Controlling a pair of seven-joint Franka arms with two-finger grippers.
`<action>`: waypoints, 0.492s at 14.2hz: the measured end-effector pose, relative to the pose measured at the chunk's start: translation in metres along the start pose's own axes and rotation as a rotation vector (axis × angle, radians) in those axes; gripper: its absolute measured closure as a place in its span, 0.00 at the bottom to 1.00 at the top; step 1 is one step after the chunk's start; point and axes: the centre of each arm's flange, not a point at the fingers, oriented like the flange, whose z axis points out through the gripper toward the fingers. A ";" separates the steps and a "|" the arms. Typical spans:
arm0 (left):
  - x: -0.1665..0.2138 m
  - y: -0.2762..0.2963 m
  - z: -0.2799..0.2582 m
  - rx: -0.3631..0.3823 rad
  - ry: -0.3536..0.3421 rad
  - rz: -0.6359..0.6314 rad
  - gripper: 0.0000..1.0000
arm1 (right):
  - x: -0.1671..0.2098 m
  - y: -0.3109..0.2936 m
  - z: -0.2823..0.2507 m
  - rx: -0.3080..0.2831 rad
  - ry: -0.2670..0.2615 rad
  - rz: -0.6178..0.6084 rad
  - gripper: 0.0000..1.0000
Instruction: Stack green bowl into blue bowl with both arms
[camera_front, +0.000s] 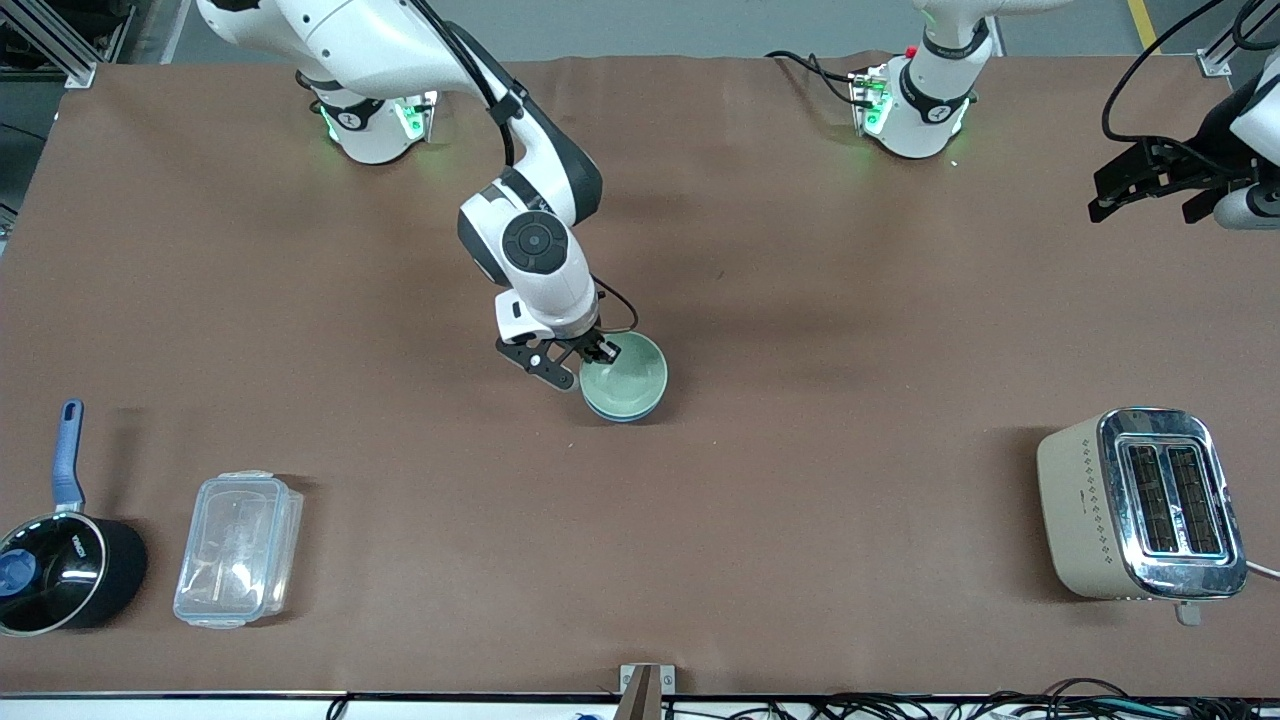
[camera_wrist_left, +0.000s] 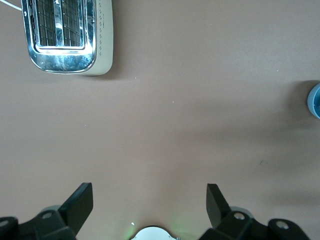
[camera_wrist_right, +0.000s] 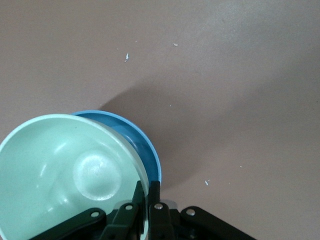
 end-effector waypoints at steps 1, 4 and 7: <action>0.000 0.000 0.000 0.000 0.001 0.002 0.00 | 0.000 0.000 0.003 -0.005 0.000 -0.001 0.95; 0.000 0.000 -0.002 0.000 0.005 0.002 0.00 | 0.001 0.002 0.013 -0.021 0.004 -0.004 0.95; 0.000 0.000 -0.006 0.000 0.016 0.002 0.00 | 0.001 0.002 0.017 -0.025 0.003 -0.004 0.90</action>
